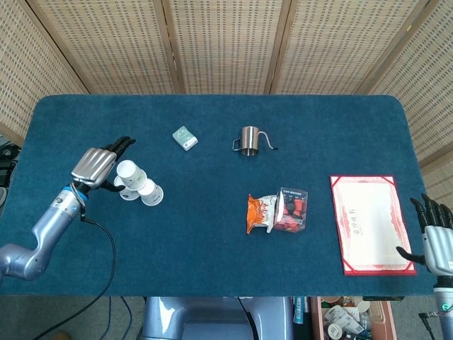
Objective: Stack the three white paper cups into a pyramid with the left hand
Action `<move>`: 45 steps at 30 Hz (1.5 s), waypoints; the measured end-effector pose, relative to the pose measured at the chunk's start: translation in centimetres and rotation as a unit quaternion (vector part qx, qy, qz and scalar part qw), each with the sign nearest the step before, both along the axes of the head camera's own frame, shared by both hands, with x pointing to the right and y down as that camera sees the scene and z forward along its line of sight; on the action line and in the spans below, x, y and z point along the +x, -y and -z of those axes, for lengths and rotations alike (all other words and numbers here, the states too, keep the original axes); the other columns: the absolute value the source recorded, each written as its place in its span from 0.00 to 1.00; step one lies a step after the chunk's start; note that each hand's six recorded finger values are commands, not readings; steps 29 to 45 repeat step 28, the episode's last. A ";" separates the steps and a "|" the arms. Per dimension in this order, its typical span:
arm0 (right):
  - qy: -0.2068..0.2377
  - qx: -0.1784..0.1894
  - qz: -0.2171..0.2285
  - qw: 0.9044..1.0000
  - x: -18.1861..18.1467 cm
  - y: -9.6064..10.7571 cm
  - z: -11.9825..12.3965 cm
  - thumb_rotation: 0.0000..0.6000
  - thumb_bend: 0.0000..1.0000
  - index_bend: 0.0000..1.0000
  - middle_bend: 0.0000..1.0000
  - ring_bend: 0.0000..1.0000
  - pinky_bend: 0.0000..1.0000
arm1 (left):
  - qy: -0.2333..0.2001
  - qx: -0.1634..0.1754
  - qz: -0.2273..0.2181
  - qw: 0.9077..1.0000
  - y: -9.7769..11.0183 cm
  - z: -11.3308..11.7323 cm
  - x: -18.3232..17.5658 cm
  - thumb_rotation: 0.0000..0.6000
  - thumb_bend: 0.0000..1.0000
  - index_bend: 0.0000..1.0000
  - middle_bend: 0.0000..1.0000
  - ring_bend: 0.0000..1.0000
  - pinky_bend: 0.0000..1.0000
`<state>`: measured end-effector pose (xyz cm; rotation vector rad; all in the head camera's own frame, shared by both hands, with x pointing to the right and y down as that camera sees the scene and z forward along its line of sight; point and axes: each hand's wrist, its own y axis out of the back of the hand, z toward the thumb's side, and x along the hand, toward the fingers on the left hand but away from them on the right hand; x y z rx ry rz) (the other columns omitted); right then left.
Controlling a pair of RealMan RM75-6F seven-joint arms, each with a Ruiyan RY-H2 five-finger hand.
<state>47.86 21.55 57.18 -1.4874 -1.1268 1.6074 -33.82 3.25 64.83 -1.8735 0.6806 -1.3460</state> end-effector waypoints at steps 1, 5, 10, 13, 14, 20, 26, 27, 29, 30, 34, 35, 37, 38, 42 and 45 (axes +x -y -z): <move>0.000 -0.001 0.000 1.000 0.0 0.0 -0.1 1.00 0.00 0.09 0.00 0.00 0.00 | -0.006 0.000 0.000 1.000 -0.1 0.1 0.1 1.00 0.16 0.00 0.00 0.17 0.38; 0.000 -0.002 0.001 1.000 -0.1 -0.1 -0.1 1.00 0.00 0.09 0.00 0.00 0.00 | -0.027 -0.001 0.003 1.000 -0.2 0.8 0.3 1.00 0.16 0.00 0.00 0.10 0.36; 0.000 -0.001 0.002 1.000 -0.2 -0.1 -0.1 1.00 0.00 0.09 0.00 0.00 0.00 | -0.049 0.021 0.012 0.998 -0.2 2.3 -0.2 1.00 0.16 0.00 0.00 0.00 0.09; 0.001 -0.001 0.003 1.000 -0.3 -0.1 0.0 1.00 0.00 0.09 0.00 0.00 0.00 | -0.064 0.048 0.026 0.996 -0.3 3.7 -1.2 1.00 0.15 0.00 0.00 0.00 0.00; 0.001 0.000 0.004 1.000 -0.3 -0.1 0.0 1.00 0.00 0.09 0.00 0.00 0.00 | -0.066 0.057 0.032 0.996 -0.5 4.1 -1.6 1.00 0.15 0.00 0.00 0.00 0.00; 0.007 0.003 0.009 1.000 -0.7 -0.2 0.3 1.00 0.00 0.09 0.00 0.00 0.00 | -0.072 0.112 0.095 0.987 -3.4 6.6 -6.1 1.00 0.15 0.00 0.00 0.00 0.00; 0.013 0.013 0.023 1.000 -1.4 -0.2 0.9 1.00 0.00 0.09 0.00 0.00 0.00 | -0.031 0.139 0.201 0.969 -10.3 8.5 -12.3 1.00 0.15 0.00 0.00 0.00 0.00; 0.014 0.016 0.024 0.999 -1.5 -0.2 1.0 1.00 0.00 0.09 0.00 0.00 0.00 | -0.019 0.136 0.216 0.967 -11.6 8.7 -13.0 1.00 0.15 0.00 0.00 0.00 0.00; 0.016 0.018 0.027 0.999 -1.7 -0.3 1.2 1.00 0.00 0.09 0.00 0.00 0.00 | -0.007 0.131 0.233 0.964 -13.1 9.0 -13.7 1.00 0.15 0.00 0.00 0.00 0.00; 0.016 0.018 0.027 0.999 -1.7 -0.3 1.2 1.00 0.00 0.09 0.00 0.00 0.00 | -0.007 0.131 0.233 0.964 -13.1 9.0 -13.7 1.00 0.15 0.00 0.00 0.00 0.00; 0.016 0.018 0.027 0.999 -1.7 -0.3 1.2 1.00 0.00 0.09 0.00 0.00 0.00 | -0.007 0.131 0.233 0.964 -13.1 9.0 -13.7 1.00 0.15 0.00 0.00 0.00 0.00; 0.016 0.018 0.027 0.999 -1.7 -0.3 1.2 1.00 0.00 0.09 0.00 0.00 0.00 | -0.007 0.131 0.233 0.964 -13.1 9.0 -13.7 1.00 0.15 0.00 0.00 0.00 0.00; 0.016 0.018 0.027 0.999 -1.7 -0.3 1.2 1.00 0.00 0.09 0.00 0.00 0.00 | -0.007 0.131 0.233 0.964 -13.1 9.0 -13.7 1.00 0.15 0.00 0.00 0.00 0.00; 0.016 0.018 0.027 0.999 -1.7 -0.3 1.2 1.00 0.00 0.09 0.00 0.00 0.00 | -0.007 0.131 0.233 0.964 -13.1 9.0 -13.7 1.00 0.15 0.00 0.00 0.00 0.00; 0.016 0.018 0.027 0.999 -1.7 -0.3 1.2 1.00 0.00 0.09 0.00 0.00 0.00 | -0.007 0.131 0.233 0.964 -13.1 9.0 -13.7 1.00 0.15 0.00 0.00 0.00 0.00; 0.016 0.018 0.027 0.999 -1.7 -0.3 1.2 1.00 0.00 0.09 0.00 0.00 0.00 | -0.007 0.131 0.233 0.964 -13.1 9.0 -13.7 1.00 0.15 0.00 0.00 0.00 0.00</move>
